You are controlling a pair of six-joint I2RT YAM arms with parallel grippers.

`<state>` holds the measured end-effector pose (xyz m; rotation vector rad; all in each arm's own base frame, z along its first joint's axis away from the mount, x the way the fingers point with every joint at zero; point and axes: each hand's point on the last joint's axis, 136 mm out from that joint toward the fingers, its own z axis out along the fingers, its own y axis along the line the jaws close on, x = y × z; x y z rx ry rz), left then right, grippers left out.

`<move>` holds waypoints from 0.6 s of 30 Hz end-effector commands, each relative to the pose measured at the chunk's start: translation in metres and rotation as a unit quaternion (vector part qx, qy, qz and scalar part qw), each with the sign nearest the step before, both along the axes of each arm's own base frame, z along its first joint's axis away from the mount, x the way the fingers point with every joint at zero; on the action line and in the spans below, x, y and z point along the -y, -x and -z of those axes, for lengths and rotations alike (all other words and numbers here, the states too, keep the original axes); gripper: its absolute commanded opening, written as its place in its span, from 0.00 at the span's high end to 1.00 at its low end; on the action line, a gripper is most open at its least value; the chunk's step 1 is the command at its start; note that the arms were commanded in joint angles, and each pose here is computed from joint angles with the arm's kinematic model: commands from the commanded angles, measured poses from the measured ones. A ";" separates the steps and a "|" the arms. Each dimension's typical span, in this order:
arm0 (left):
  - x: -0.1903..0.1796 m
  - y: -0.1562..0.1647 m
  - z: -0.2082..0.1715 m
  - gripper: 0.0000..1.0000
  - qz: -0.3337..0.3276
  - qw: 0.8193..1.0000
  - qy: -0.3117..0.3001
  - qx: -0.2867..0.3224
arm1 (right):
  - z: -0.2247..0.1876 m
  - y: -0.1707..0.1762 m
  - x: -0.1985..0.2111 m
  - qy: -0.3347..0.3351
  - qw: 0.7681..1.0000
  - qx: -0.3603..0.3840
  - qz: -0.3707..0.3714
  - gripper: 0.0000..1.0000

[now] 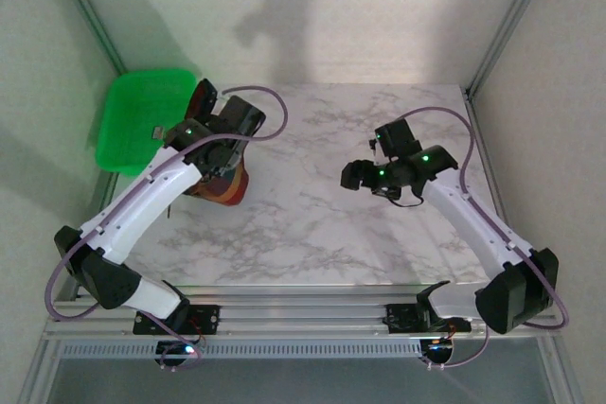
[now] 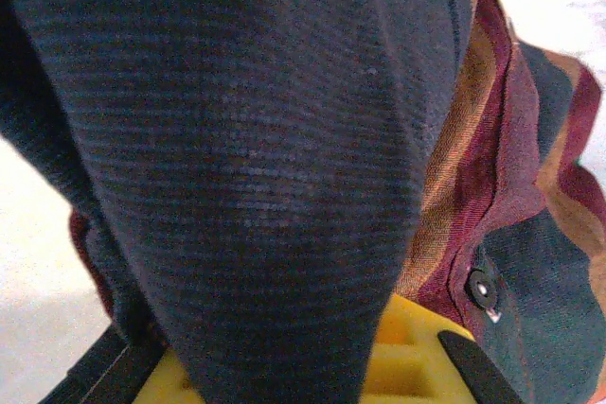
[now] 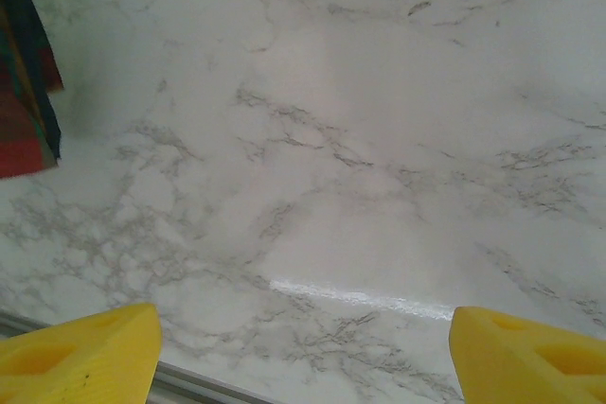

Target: Fold and stack the long sleeve shirts

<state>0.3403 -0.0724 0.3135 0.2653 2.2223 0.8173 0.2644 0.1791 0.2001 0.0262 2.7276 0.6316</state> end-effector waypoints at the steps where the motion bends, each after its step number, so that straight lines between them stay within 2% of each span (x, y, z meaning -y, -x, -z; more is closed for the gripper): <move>1: -0.013 0.013 -0.006 1.00 -0.004 0.998 -0.058 -0.007 | 0.004 0.018 0.005 -0.008 1.000 -0.022 -0.015 0.20; 5: -0.006 0.024 0.006 1.00 0.027 0.997 -0.074 -0.022 | 0.008 0.025 0.010 -0.011 0.999 -0.031 -0.014 0.20; 10: 0.036 0.030 0.046 1.00 0.085 0.989 -0.096 -0.072 | 0.012 0.026 0.022 -0.005 0.999 -0.034 0.003 0.20; 15: 0.108 0.028 0.080 1.00 0.156 0.973 -0.135 -0.108 | 0.019 0.024 0.044 -0.013 0.997 -0.053 0.057 0.20; 18: 0.165 0.035 0.100 1.00 0.211 0.959 -0.145 -0.122 | 0.023 0.024 0.067 -0.017 0.992 -0.067 0.106 0.20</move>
